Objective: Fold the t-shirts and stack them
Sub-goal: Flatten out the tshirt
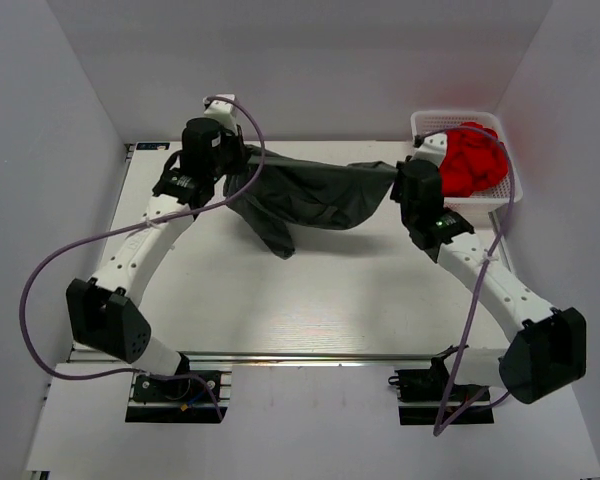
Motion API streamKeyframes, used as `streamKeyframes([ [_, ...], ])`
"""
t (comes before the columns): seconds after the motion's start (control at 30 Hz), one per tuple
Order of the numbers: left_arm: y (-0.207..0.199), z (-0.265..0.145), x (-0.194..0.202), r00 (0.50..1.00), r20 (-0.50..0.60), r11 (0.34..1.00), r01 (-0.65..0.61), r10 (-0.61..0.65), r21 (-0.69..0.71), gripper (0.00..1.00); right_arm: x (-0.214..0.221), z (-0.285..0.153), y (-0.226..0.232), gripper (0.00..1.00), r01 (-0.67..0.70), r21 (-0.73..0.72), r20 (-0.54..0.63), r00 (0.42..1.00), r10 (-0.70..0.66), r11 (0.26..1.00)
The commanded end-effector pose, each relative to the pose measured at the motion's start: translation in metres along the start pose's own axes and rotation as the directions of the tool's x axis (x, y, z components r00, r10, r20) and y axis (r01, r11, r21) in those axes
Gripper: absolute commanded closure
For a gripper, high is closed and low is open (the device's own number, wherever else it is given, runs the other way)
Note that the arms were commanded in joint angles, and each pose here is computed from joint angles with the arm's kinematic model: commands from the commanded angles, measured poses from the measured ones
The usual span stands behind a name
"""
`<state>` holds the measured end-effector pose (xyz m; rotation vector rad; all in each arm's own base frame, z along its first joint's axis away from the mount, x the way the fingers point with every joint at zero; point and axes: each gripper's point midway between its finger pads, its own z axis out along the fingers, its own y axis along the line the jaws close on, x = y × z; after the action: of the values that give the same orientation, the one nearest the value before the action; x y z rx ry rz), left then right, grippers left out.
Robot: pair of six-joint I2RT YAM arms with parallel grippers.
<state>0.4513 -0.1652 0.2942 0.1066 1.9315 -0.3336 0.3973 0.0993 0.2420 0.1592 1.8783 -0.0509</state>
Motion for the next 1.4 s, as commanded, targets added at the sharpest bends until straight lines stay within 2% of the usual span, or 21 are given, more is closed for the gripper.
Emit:
streamKeyframes([
  [0.0,0.022,-0.043,-0.051,0.986,0.152,0.995,-0.047,0.060,-0.088,1.00,-0.075,-0.019,-0.038,1.00,-0.016,0.123,0.176,0.984,-0.006,0.992],
  [0.13,0.003,-0.080,-0.091,0.955,0.281,0.995,-0.095,0.097,-0.021,0.99,-0.150,-0.051,-0.025,1.00,-0.027,0.007,0.334,0.942,0.023,1.000],
  [0.27,-0.003,-0.125,-0.111,0.923,0.373,0.995,-0.104,0.099,-0.006,0.99,-0.200,-0.096,-0.020,1.00,-0.006,-0.108,0.452,0.890,0.055,0.994],
  [0.33,-0.004,-0.146,-0.119,0.905,0.412,0.994,-0.111,0.103,-0.005,0.99,-0.210,-0.112,-0.016,1.00,0.042,-0.150,0.481,0.876,0.036,0.988],
  [0.47,-0.016,-0.210,-0.139,0.840,0.534,0.987,-0.147,0.095,0.056,0.99,-0.232,-0.161,-0.020,1.00,0.081,-0.242,0.563,0.823,0.072,0.967],
  [0.53,-0.019,-0.222,-0.140,0.826,0.556,0.986,-0.155,0.091,0.068,1.00,-0.231,-0.172,-0.021,1.00,0.093,-0.264,0.574,0.815,0.079,0.960],
  [0.6,-0.020,-0.218,-0.134,0.836,0.542,0.985,-0.150,0.083,0.081,1.00,-0.222,-0.171,-0.025,1.00,0.080,-0.257,0.564,0.822,0.082,0.963],
  [0.67,-0.018,-0.191,-0.120,0.874,0.480,0.987,-0.136,0.080,0.083,1.00,-0.212,-0.160,-0.029,1.00,0.047,-0.229,0.543,0.835,0.087,0.972],
  [0.7,-0.018,-0.177,-0.113,0.890,0.450,0.989,-0.121,0.069,0.088,1.00,-0.192,-0.138,-0.023,1.00,0.049,-0.214,0.504,0.861,0.067,0.976],
  [0.73,-0.015,-0.141,-0.090,0.934,0.352,0.991,-0.102,0.066,0.084,0.86,-0.184,-0.128,-0.024,1.00,0.038,-0.195,0.487,0.871,0.063,0.980],
  [0.77,-0.007,-0.120,-0.078,0.952,0.300,0.994,-0.084,0.060,0.067,0.73,-0.171,-0.109,-0.023,1.00,0.000,-0.168,0.444,0.893,0.075,0.986],
  [0.8,-0.006,-0.099,-0.059,0.972,0.230,0.995,-0.072,0.054,0.071,0.49,-0.152,-0.084,-0.024,1.00,-0.005,-0.110,0.391,0.919,0.047,0.994],
  [0.83,0.003,-0.082,-0.042,0.988,0.147,0.999,-0.043,0.039,0.025,0.01,-0.141,-0.072,-0.033,1.00,-0.022,-0.046,0.358,0.933,0.037,0.999],
  [0.87,0.014,-0.047,-0.010,0.999,0.026,0.999,-0.029,0.029,-0.023,0.00,-0.122,-0.048,-0.031,1.00,-0.022,-0.005,0.297,0.955,0.023,1.000],
  [0.97,0.037,-0.013,0.039,0.989,-0.149,0.991,-0.007,-0.013,-0.131,0.00,-0.058,0.011,-0.030,1.00,0.024,0.076,0.095,0.995,-0.031,0.997],
  [1.0,0.038,-0.011,0.046,0.985,-0.169,0.991,-0.001,-0.023,-0.137,0.00,-0.035,0.023,-0.025,1.00,0.045,0.062,0.022,0.999,-0.046,0.997],
  [1.1,0.049,-0.011,0.075,0.976,-0.213,0.985,0.012,-0.048,-0.171,0.00,-0.014,0.039,-0.027,1.00,0.038,0.052,-0.060,0.998,-0.035,0.998],
  [1.17,0.050,-0.019,0.081,0.976,-0.211,0.984,0.023,-0.060,-0.174,0.00,0.006,0.052,-0.029,1.00,0.061,0.057,-0.124,0.991,-0.053,0.997],
  [1.33,0.041,-0.028,0.132,0.951,-0.302,0.993,0.039,-0.071,-0.112,0.00,0.046,0.063,-0.032,1.00,0.100,0.036,-0.248,0.965,-0.089,0.994],
  [1.37,0.040,-0.028,0.139,0.946,-0.317,0.994,0.040,-0.072,-0.105,0.00,0.052,0.064,-0.032,0.94,0.106,0.034,-0.265,0.960,-0.093,0.994],
])
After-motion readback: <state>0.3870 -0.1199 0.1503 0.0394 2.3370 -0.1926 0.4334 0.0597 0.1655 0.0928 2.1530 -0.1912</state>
